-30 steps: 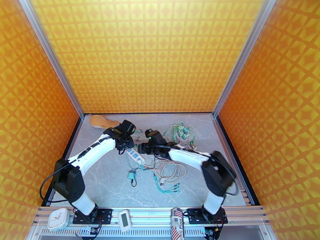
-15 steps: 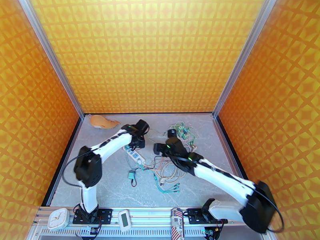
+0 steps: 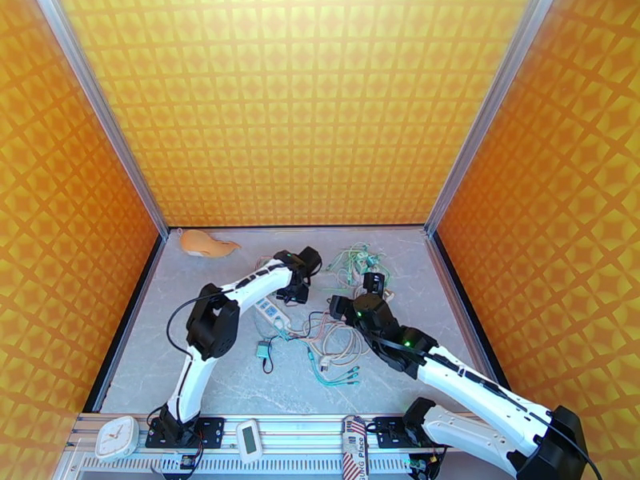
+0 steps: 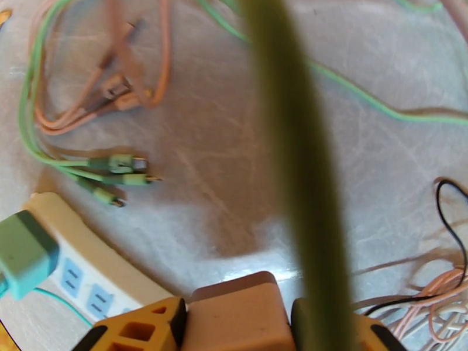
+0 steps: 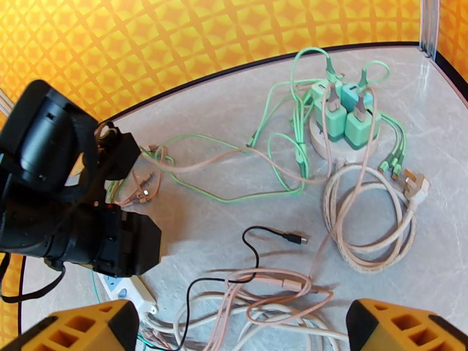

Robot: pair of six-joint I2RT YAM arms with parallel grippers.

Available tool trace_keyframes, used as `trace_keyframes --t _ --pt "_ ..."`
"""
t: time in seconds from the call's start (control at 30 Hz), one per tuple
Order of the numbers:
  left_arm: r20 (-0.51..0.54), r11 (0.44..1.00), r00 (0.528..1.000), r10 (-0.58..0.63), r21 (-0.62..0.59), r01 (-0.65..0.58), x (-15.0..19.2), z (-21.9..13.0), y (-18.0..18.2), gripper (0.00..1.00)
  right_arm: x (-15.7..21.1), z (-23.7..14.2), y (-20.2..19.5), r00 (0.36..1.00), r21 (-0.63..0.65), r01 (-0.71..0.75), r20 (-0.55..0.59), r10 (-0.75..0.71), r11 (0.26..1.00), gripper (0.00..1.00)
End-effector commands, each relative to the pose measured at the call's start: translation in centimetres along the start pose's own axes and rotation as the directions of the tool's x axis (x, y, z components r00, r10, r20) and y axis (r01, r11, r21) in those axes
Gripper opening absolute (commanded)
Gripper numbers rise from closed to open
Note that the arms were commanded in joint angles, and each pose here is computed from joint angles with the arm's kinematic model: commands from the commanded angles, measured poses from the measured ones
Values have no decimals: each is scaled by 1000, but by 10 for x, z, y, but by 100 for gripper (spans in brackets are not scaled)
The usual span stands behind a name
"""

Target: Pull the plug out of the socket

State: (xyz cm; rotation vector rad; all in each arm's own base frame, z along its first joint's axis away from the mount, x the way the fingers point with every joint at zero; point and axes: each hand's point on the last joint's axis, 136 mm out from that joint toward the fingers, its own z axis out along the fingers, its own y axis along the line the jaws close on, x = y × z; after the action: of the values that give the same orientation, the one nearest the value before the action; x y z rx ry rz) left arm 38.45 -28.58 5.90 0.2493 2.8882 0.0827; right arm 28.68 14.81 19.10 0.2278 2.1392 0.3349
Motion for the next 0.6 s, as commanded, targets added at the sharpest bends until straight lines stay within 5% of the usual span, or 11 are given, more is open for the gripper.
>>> trace_keyframes --t 0.0,0.27,0.57 --pt "-5 1000 1000 13 -23 -13 -2 -5 4 57 6 1 -5 999 8 -30 -12 30 1000 99" --pt "55 1000 998 3 22 -4 -13 -38 3 82 9 11 7 999 -21 -14 -38 14 1000 98" --pt "158 997 987 -18 73 6 -18 -82 17 85 11 28 35 996 -90 21 -83 -28 996 99"
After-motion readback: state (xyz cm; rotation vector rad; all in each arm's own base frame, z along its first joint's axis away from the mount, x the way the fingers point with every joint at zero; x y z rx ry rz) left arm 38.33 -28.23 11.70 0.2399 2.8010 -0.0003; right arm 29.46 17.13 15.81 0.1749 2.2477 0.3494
